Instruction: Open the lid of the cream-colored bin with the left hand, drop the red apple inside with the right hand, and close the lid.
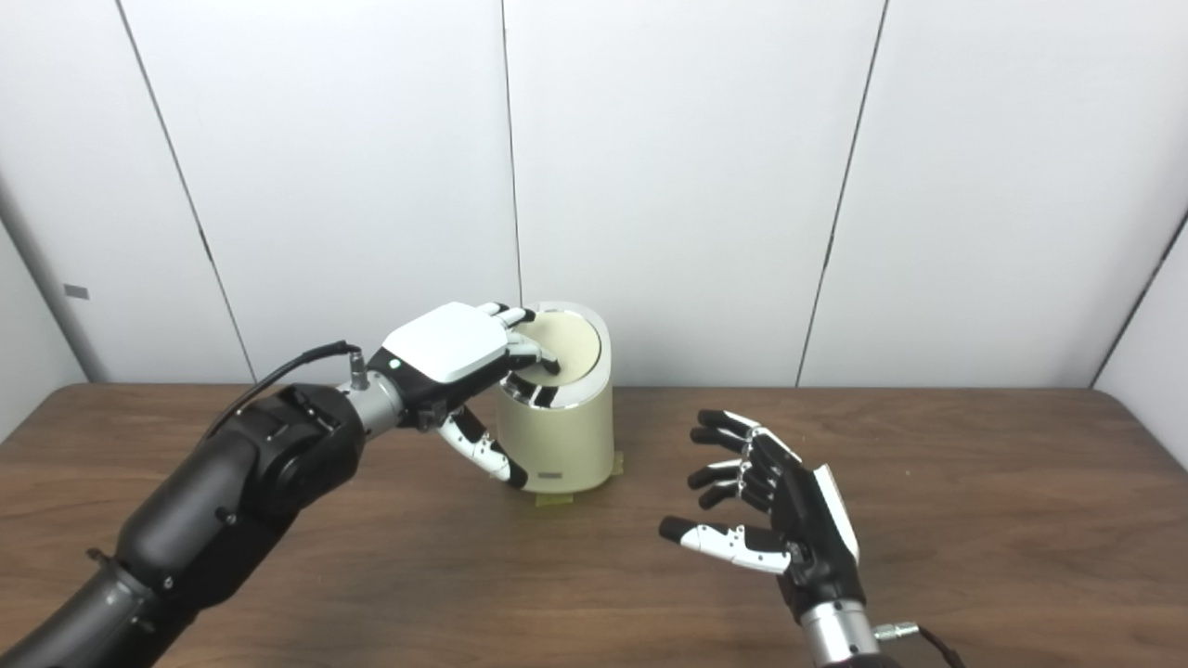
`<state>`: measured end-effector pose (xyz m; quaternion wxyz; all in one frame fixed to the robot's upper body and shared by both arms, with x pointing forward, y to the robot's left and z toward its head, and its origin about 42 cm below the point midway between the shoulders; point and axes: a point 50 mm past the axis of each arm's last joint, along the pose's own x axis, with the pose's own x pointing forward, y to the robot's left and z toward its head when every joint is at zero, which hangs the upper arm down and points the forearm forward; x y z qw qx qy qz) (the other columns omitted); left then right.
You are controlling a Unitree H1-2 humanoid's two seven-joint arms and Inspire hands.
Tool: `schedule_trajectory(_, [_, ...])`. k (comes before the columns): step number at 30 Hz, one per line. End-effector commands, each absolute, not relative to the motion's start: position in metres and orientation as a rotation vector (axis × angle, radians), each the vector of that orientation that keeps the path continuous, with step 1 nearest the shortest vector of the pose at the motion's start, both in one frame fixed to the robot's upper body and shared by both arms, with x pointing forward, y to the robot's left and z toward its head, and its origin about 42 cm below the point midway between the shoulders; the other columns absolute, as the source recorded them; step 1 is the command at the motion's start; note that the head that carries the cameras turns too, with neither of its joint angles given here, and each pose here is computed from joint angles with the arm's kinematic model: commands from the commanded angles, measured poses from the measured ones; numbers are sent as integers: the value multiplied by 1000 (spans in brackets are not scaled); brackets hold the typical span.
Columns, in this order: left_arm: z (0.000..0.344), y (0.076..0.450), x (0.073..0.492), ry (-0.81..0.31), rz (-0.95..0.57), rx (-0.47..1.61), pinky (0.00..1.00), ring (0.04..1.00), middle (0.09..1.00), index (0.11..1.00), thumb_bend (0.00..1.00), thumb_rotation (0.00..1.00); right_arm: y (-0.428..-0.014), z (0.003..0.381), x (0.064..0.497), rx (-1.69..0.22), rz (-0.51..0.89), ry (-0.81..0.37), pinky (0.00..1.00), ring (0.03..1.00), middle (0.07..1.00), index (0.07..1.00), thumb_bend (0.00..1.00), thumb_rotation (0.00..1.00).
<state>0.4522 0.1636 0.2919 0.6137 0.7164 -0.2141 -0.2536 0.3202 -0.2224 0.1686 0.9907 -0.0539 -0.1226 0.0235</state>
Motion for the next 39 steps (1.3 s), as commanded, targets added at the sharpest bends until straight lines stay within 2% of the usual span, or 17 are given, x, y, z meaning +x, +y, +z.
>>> schedule_trajectory(1, [299, 164, 453, -477, -603, 1707, 1000, 1000, 830, 826, 1000, 472, -218, 189, 325, -93, 52, -320, 444, 552, 722, 735, 676, 116])
schedule_trajectory(7, [291, 162, 452, -423, -641, 1724, 1000, 1000, 814, 814, 1000, 481, -219, 190, 325, -97, 49, -320, 443, 554, 721, 739, 674, 143])
schedule_trajectory(10, [289, 162, 450, -414, -649, 1724, 1000, 1000, 805, 806, 1000, 491, -220, 190, 324, -106, 44, -324, 439, 551, 718, 740, 657, 114])
schedule_trajectory(12, [291, 162, 449, -429, -639, 1710, 1000, 1000, 801, 804, 1000, 495, -220, 189, 324, -104, 43, -324, 438, 550, 718, 739, 651, 95])
schedule_trajectory(15, [300, 165, 447, -512, -579, 1622, 1000, 1000, 821, 828, 997, 493, -220, 189, 324, -110, 41, -320, 432, 545, 717, 736, 655, 91])
schedule_trajectory(16, [302, 167, 446, -542, -542, 1567, 1000, 1000, 832, 842, 984, 482, -220, 189, 324, -111, 41, -320, 430, 544, 717, 736, 662, 109])
schedule_trajectory(19, [307, 174, 447, -597, -416, 1373, 1000, 1000, 969, 973, 953, 475, -220, 189, 325, -110, 41, -316, 428, 542, 715, 736, 666, 136])
schedule_trajectory(22, [309, 183, 449, -637, -305, 1216, 1000, 1000, 997, 998, 930, 454, -219, 188, 326, -107, 40, -315, 428, 541, 714, 733, 659, 122])
schedule_trajectory(26, [300, 200, 452, -626, -218, 920, 1000, 1000, 1000, 1000, 873, 420, -219, 187, 328, -104, 43, -316, 420, 537, 710, 722, 652, 107])
schedule_trajectory(31, [273, 219, 446, -523, -184, 552, 1000, 1000, 1000, 1000, 855, 365, -220, 187, 328, -103, 35, -314, 410, 528, 702, 703, 649, 90])
schedule_trajectory(33, [258, 224, 439, -482, -175, 466, 967, 1000, 1000, 1000, 871, 392, -220, 187, 328, -92, 34, -309, 409, 527, 698, 704, 653, 87])
schedule_trajectory(34, [250, 226, 434, -461, -168, 422, 940, 1000, 1000, 1000, 879, 425, -221, 187, 327, -90, 35, -308, 410, 529, 698, 706, 659, 93])
schedule_trajectory(37, [234, 229, 423, -420, -154, 326, 901, 980, 976, 988, 877, 441, -222, 188, 327, -103, 36, -311, 424, 540, 700, 712, 698, 174])
schedule_trajectory(39, [221, 231, 413, -395, -144, 260, 831, 898, 922, 962, 879, 455, -223, 188, 327, -118, 27, -314, 451, 565, 708, 714, 722, 209])
